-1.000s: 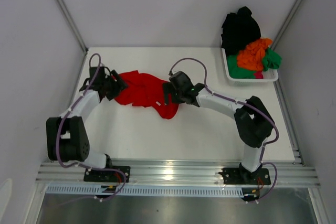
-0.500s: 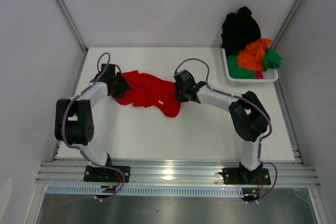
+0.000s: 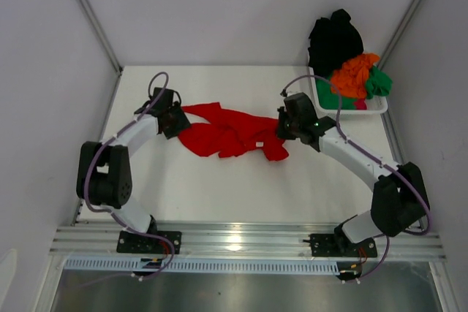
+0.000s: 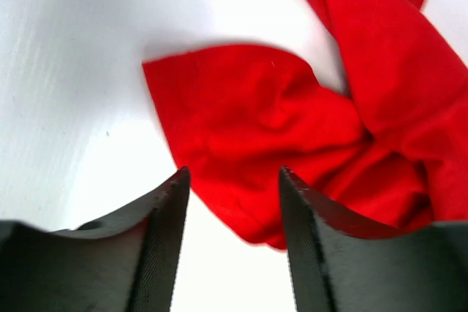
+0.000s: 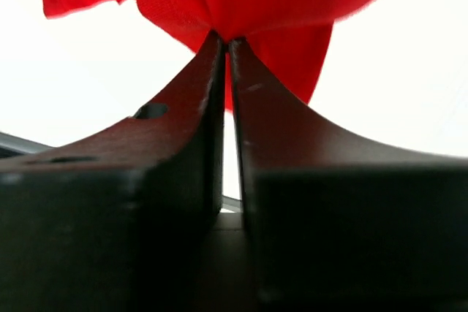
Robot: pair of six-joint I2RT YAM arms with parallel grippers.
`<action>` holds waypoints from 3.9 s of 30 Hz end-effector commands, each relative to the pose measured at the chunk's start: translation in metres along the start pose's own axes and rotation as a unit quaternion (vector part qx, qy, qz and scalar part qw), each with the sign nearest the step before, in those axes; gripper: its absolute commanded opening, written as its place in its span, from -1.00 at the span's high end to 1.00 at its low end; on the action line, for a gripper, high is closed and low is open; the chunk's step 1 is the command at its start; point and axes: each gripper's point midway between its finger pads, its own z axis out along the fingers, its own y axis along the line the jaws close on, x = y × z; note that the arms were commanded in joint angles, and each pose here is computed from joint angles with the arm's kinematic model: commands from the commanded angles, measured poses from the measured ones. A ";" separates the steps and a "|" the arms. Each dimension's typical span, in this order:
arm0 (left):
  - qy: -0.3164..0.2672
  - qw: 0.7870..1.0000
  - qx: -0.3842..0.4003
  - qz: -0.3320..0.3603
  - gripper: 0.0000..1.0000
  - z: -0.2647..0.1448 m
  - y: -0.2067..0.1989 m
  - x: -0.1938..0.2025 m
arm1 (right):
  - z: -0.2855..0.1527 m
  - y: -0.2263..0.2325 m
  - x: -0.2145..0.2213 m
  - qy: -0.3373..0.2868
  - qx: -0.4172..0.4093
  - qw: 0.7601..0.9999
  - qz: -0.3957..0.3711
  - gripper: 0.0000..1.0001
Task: Fold and stack the t-shirts
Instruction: Move the tshirt to the center of the board, then flatten the tshirt out
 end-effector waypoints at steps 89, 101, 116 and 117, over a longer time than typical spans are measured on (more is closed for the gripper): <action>-0.163 0.969 0.166 -0.079 -0.70 -0.114 0.024 -0.075 | 0.037 0.178 -0.065 -0.076 -0.282 0.954 -0.059 1.00; -0.103 0.969 0.128 -0.187 -0.51 -0.019 -0.050 -0.100 | 0.007 0.091 -0.085 -0.112 -0.226 0.967 -0.030 1.00; -0.023 0.957 -0.010 -0.291 -0.35 0.055 -0.037 -0.071 | -0.002 0.087 -0.091 -0.107 -0.249 0.962 -0.011 1.00; -0.022 0.955 -0.009 -0.297 -0.35 0.054 -0.043 -0.076 | -0.003 0.087 -0.092 -0.107 -0.251 0.962 -0.010 1.00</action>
